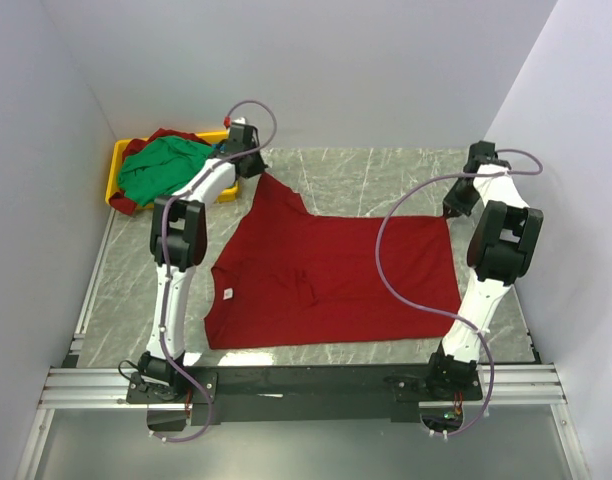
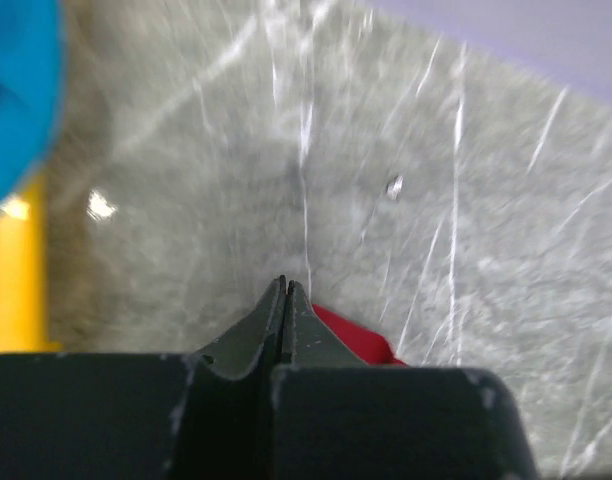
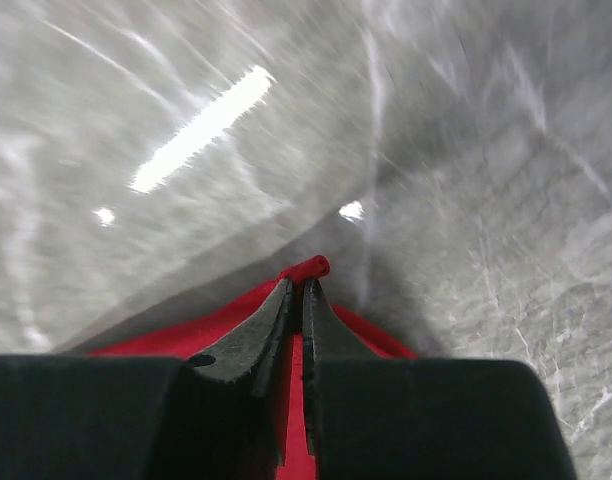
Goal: Fold and stack the t-shirts
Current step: Fold the tshirt
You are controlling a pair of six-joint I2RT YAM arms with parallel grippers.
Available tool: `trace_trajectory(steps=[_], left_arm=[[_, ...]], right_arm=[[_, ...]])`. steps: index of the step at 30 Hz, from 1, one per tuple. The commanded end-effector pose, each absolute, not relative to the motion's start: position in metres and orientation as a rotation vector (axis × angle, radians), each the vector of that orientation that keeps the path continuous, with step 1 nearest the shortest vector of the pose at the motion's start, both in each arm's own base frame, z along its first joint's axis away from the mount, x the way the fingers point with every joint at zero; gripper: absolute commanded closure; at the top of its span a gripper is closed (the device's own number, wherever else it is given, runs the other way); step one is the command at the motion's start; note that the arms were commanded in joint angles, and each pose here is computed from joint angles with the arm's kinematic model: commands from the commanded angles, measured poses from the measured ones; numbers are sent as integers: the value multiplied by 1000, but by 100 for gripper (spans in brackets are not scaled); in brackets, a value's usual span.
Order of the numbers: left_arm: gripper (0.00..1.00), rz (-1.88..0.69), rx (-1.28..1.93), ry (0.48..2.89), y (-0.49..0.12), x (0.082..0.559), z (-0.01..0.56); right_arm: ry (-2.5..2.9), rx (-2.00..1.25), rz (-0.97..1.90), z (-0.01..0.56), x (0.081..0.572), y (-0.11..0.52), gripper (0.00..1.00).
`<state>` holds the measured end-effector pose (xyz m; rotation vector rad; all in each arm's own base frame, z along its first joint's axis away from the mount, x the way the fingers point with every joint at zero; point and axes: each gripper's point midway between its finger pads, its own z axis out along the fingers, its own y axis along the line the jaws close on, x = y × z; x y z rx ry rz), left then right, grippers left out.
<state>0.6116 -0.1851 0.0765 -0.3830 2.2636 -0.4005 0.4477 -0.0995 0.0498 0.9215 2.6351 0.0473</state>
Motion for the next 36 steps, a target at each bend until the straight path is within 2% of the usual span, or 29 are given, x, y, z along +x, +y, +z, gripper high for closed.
trace_trajectory(steps=[1,9,14,18,19,20,21,23,25,36], left_arm=[[100,-488,-334,2145,-182,629,132],[100,-639,-297,2001,-184,650,187],[100,-754,-203,1926,-196,633,229],[100,-789,-148,1977,-198,596,222],[100,-795,-129,1961,-197,584,238],[100,-797,-125,2006,-196,571,221],[100,-794,-101,1986,-196,559,236],[100,-794,-98,2037,-193,537,220],[100,-811,-78,2016,-195,518,236],[100,-820,-58,2136,-213,412,200]], right_arm=[[2570,877,54,79,473,-102,100],[2538,835,72,94,495,-99,100],[2546,825,73,87,493,-96,100],[2578,823,54,76,481,-96,100],[2578,813,47,77,479,-95,100],[2579,809,39,76,478,-96,100],[2581,810,34,76,475,-97,100],[2579,802,21,78,472,-97,100],[2575,802,14,81,468,-97,100],[2571,833,-60,81,428,-98,100]])
